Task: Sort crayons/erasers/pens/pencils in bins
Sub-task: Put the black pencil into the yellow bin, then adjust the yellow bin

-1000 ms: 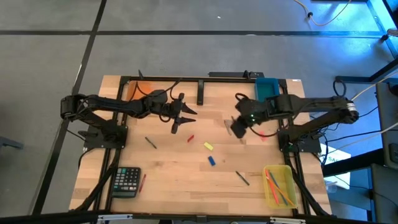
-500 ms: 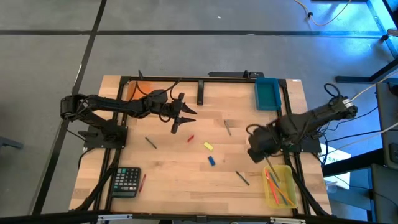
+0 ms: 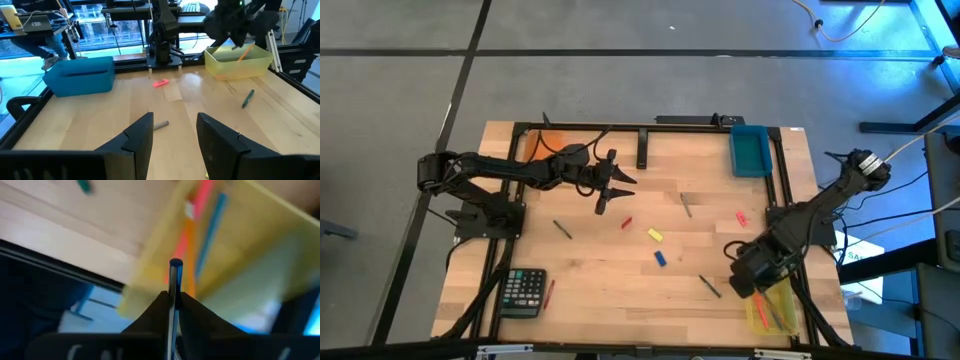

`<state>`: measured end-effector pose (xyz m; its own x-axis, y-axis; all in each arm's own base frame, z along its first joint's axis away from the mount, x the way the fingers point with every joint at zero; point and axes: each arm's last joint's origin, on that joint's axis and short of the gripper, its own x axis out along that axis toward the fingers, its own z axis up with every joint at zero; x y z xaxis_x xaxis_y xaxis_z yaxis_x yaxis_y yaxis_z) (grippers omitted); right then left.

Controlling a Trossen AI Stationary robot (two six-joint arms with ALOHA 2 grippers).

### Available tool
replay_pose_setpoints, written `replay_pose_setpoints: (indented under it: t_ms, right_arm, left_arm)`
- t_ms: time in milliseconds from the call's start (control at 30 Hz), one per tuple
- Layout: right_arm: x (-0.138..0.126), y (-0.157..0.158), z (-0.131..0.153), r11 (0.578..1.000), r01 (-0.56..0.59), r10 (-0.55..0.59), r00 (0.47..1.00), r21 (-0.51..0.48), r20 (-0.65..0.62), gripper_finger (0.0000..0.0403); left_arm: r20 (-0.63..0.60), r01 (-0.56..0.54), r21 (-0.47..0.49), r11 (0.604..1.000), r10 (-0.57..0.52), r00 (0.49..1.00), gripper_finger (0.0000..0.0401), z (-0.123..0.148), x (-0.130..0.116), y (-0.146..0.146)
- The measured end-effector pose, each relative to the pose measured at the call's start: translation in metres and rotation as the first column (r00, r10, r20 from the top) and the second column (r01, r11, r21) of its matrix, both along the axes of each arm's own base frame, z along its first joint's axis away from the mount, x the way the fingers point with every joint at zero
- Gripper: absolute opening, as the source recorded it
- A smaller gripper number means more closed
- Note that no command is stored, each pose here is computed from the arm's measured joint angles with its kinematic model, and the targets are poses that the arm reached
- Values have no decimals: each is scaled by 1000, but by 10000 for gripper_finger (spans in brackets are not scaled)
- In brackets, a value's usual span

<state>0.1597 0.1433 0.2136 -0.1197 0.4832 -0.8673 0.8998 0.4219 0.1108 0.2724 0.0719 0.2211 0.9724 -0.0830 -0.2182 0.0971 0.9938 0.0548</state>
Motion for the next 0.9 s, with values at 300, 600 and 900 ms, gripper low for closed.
replay_pose_setpoints:
  t_ms: [300,600,900]
  right_arm:
    - [-4,-2,-25,999,-8,7,1000,53,1,92]
    - [-9,4,-15,958,-57,109,979,281,-171,114]
    - [1,-2,-21,999,-39,41,992,-21,123,115]
  left_arm:
    - [9,0,3,1000,0,1000,142,1,0,0]
    - [37,0,12,1000,-1,999,142,4,1,0]
    - [41,5,36,999,-6,999,142,4,1,0]
